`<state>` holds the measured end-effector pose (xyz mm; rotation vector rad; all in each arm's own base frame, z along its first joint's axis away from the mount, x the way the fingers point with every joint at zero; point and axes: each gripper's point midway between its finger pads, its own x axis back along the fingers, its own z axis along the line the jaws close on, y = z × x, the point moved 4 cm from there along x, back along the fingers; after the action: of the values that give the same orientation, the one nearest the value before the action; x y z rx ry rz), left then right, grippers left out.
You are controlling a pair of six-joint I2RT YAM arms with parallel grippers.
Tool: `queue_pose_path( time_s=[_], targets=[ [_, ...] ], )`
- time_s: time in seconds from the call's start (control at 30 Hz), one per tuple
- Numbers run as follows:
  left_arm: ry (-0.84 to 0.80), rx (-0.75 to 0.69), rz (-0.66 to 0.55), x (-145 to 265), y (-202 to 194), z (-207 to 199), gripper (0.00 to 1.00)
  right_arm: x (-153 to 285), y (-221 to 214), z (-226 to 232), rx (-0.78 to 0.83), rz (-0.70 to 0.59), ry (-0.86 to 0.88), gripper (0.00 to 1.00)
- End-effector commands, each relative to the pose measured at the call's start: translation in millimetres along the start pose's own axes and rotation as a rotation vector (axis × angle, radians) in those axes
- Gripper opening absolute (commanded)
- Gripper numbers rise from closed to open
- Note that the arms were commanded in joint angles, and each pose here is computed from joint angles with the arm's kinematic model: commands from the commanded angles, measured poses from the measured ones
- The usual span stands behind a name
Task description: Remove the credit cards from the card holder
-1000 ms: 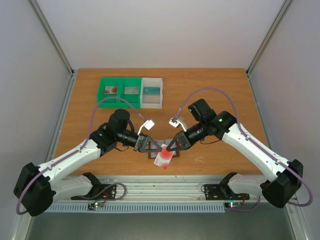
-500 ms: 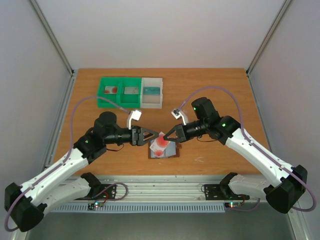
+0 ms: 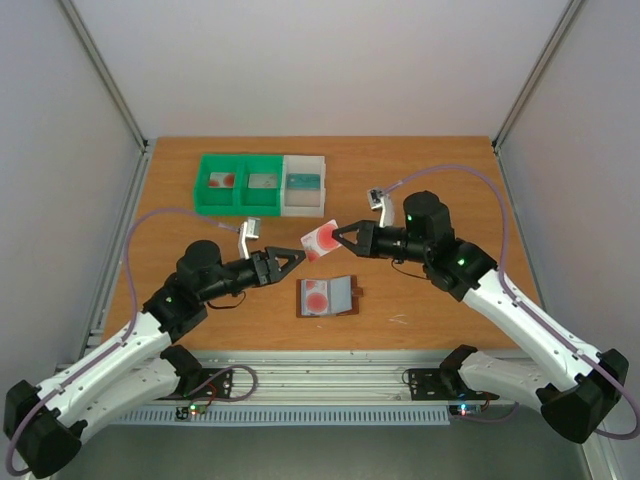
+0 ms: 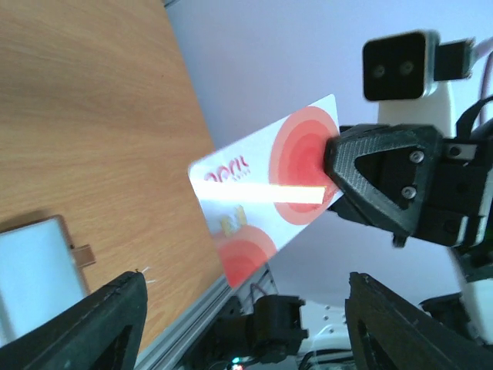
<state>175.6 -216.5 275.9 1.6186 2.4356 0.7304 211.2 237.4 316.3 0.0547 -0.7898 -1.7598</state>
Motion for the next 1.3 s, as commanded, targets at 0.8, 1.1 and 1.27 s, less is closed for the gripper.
queue_pose_path(
  time_s=[0.8,1.1,1.27],
  targets=[
    [-0.300,0.168,-0.264,-16.6,37.3,-13.2,0.34,-0.5,33.4,4.3,-0.237,-0.297,0.171,0.01],
    [-0.313,0.179,-0.269,-19.2,39.7,-14.0,0.04,-7.3,27.9,-5.5,-0.264,-0.278,0.154,0.01],
    [-0.303,0.169,-0.271,-18.7,38.9,-12.4,0.00,-10.8,25.1,-10.5,-0.271,-0.262,0.133,0.01]
  ],
)
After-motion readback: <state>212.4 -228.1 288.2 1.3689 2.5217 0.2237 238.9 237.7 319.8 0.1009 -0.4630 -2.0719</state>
